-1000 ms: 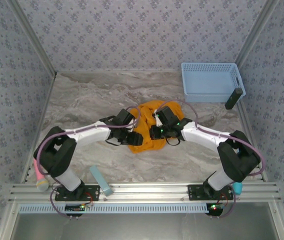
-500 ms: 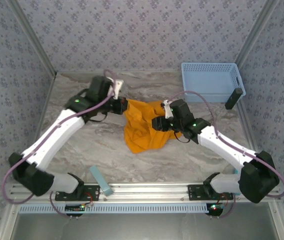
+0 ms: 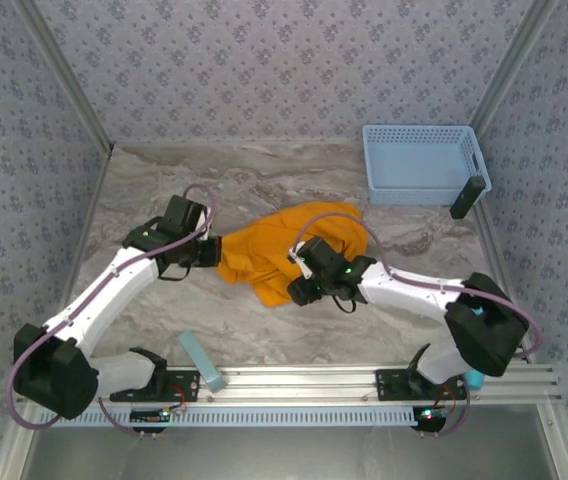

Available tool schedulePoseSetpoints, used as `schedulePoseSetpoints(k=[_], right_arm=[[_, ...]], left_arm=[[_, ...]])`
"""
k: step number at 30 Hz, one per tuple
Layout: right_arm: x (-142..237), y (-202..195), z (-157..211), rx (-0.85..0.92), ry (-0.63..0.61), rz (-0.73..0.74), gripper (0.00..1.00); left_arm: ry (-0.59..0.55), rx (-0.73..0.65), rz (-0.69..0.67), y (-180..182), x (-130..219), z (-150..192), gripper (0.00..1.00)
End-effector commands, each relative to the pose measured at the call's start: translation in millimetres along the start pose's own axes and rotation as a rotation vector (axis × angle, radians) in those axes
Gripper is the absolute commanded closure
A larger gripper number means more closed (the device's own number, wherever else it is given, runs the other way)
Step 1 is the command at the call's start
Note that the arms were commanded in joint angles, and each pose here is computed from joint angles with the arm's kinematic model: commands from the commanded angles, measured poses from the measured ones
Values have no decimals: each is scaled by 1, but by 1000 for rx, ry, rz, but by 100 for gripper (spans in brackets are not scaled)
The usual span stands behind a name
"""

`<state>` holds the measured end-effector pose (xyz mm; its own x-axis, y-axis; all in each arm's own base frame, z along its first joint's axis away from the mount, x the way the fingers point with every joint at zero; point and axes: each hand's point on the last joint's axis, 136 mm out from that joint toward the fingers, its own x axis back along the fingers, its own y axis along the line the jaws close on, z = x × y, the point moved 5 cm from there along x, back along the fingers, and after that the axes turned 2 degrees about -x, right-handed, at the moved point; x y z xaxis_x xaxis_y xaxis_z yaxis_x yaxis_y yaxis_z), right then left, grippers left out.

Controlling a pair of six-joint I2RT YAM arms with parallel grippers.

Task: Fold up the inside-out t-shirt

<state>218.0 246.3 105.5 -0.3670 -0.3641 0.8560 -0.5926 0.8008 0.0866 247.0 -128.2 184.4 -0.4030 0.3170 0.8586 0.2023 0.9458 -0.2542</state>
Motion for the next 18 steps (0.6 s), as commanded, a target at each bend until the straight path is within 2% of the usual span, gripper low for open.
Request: schedulePoseSetpoints(k=[1,3,5,10,14,18], right_arm=[[-14,-13,10,-81,62,106,48],[-18,-13,12,-98,71,123,77],[-12,-15,6,-115,53,125,90],[27,-16,-17,-137,-65,-12,99],[71,-26,-34,-82,-153,-55,99],[101,-46,-46,-119,-193,-84,100]], left_arm=[[-19,58,43,4,-11,-5,90],[7,91,58,9,-18,-2,58],[26,89,78,8,-19,-1,47],[68,80,94,-1,-15,5,38],[32,-61,106,-31,-19,6,35],[2,-201,110,-58,-37,7,35]])
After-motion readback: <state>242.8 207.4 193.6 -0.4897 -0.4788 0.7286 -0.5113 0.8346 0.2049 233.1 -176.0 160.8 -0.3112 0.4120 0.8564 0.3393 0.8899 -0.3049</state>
